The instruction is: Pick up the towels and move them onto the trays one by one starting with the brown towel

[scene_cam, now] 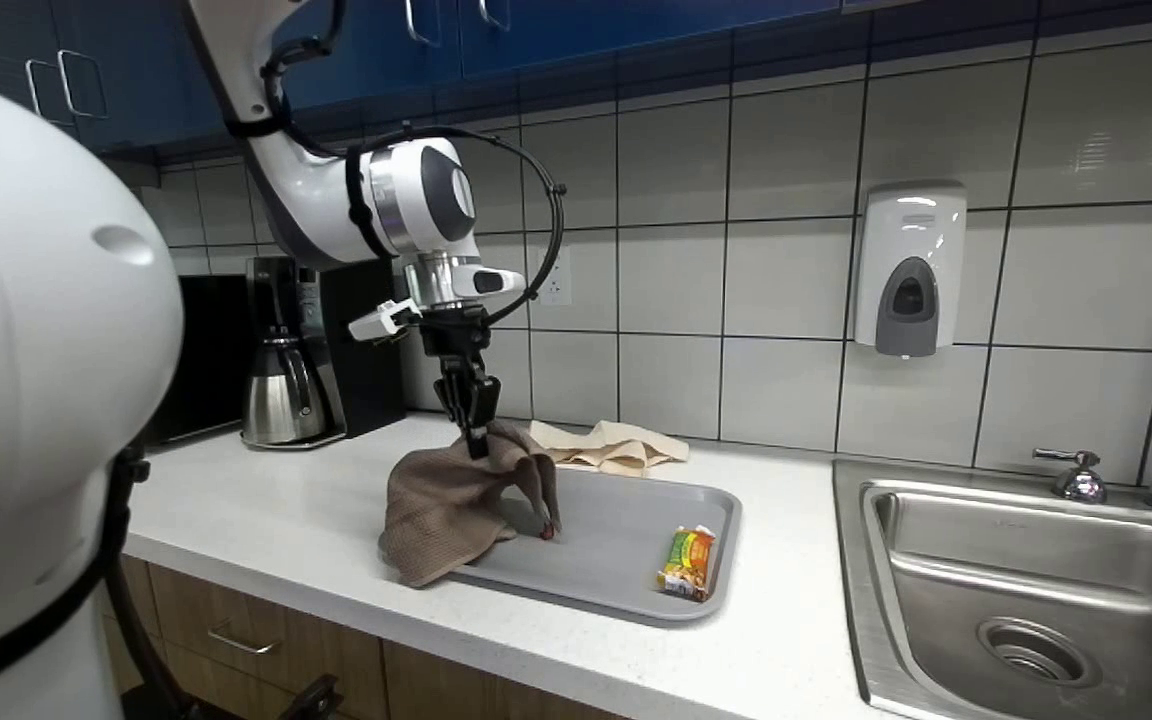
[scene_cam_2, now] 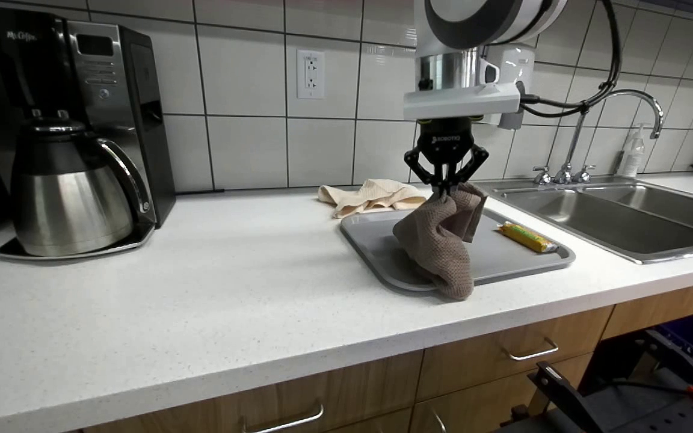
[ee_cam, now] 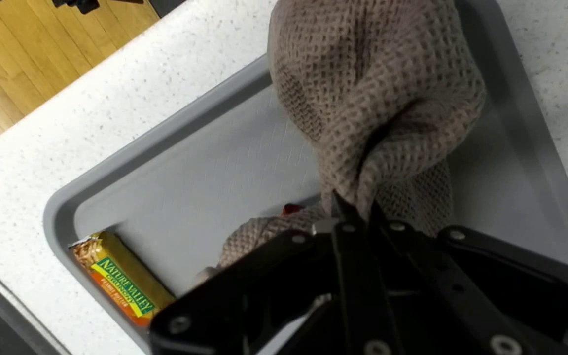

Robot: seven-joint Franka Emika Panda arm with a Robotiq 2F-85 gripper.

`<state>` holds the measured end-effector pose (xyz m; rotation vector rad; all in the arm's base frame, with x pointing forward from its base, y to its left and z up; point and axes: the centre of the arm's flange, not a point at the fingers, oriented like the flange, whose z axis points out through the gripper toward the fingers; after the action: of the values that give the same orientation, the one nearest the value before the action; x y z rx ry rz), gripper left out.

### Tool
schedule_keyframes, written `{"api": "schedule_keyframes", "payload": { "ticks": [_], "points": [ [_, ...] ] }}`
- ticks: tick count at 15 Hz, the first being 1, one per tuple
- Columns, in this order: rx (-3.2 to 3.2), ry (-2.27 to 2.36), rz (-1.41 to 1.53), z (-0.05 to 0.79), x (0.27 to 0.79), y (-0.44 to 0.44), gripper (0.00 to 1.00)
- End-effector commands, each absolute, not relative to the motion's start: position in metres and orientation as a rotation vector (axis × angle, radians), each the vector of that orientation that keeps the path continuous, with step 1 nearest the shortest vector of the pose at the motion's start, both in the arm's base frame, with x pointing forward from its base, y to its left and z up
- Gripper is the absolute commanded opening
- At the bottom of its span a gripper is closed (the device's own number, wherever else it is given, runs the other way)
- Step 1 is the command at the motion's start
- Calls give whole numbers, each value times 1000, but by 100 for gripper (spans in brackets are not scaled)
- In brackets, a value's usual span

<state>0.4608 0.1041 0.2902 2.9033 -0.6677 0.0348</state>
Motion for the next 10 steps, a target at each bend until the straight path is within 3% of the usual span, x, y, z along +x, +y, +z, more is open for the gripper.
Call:
{"api": "schedule_keyframes", "payload": {
  "ticks": [1, 10],
  "points": [
    [2872, -695, 36, 274, 473, 109, 1],
    [2794, -725, -38, 233, 475, 106, 1]
  ]
}}
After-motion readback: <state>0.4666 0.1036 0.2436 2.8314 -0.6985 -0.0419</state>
